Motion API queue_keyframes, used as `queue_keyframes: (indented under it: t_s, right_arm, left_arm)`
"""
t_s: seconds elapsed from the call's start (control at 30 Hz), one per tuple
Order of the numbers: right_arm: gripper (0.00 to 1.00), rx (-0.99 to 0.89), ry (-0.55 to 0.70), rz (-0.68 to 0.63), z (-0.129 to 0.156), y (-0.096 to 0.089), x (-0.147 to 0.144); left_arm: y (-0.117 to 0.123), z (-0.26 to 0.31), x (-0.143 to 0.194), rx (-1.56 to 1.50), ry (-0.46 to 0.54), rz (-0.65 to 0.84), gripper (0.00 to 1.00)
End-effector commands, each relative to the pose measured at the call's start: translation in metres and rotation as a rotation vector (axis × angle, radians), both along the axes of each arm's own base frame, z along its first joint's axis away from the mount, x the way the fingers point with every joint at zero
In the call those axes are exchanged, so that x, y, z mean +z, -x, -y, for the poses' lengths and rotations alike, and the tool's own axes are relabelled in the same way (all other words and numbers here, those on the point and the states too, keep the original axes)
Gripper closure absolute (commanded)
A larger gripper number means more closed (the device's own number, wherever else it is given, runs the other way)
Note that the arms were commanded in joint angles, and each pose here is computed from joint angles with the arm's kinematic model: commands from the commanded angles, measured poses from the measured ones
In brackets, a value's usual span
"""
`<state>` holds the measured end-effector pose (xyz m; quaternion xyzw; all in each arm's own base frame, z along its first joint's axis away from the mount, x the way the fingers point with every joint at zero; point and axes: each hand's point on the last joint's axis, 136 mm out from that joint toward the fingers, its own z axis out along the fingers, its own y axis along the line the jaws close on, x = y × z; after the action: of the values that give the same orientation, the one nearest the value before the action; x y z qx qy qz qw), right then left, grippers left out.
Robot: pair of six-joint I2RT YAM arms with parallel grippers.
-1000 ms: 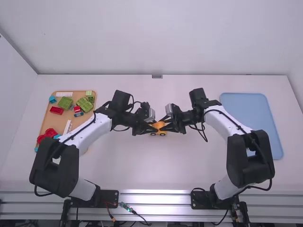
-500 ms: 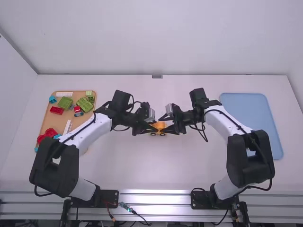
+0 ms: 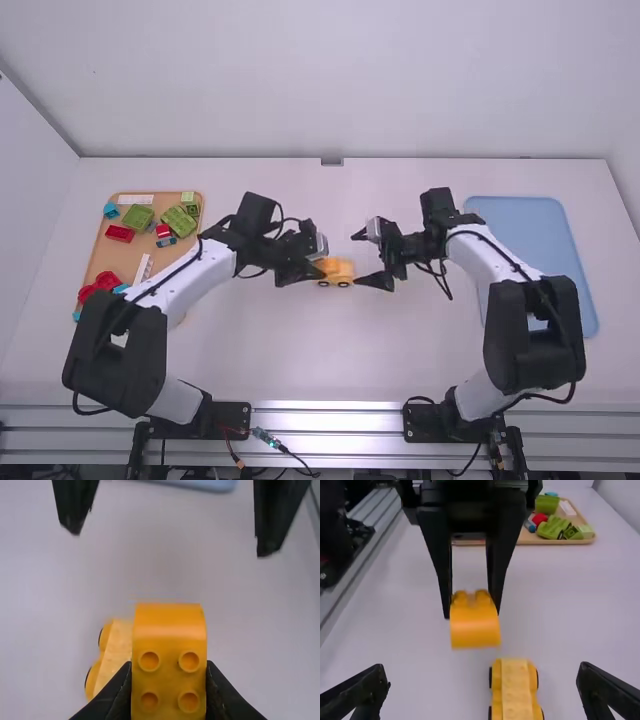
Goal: Assemble lego blocks to make yellow taxi
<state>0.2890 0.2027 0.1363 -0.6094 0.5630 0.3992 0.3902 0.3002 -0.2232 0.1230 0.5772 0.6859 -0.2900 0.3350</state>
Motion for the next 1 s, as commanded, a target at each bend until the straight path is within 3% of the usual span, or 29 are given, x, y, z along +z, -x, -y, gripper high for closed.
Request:
queue_keyframes:
  t_s: [0.0, 0.17, 0.43, 0.57, 0.73, 0.97]
  right_arm:
    - [0.01, 0.012, -0.014, 0.029, 0.005, 0.009, -0.015]
    - [0.01, -0.138, -0.001, -0.048, 0.004, -0.007, -0.044]
    - [0.01, -0.304, 0.081, 0.03, -0.015, -0.015, -0.08]
    - [0.01, -0.284, 0.067, 0.02, -0.022, -0.011, -0.088]
    - [0.01, -0.217, -0.008, -0.066, -0.025, -0.024, -0.1]
    - [0.01, -0.116, -0.074, -0.045, -0.026, -0.023, -0.116]
  left_arm:
    - [-0.002, 0.0, 0.002, -0.036, -0.027, 0.063, 0.98]
    - [-0.009, -0.004, -0.001, -0.012, -0.067, 0.089, 0.98]
    - [-0.013, -0.003, 0.0, -0.026, -0.065, 0.131, 0.98]
    - [-0.019, -0.004, -0.003, -0.01, -0.08, 0.14, 0.98]
    - [-0.018, -0.003, -0.009, -0.011, -0.078, 0.116, 0.98]
    - [-0.025, -0.002, -0.017, 0.015, -0.07, 0.09, 0.98]
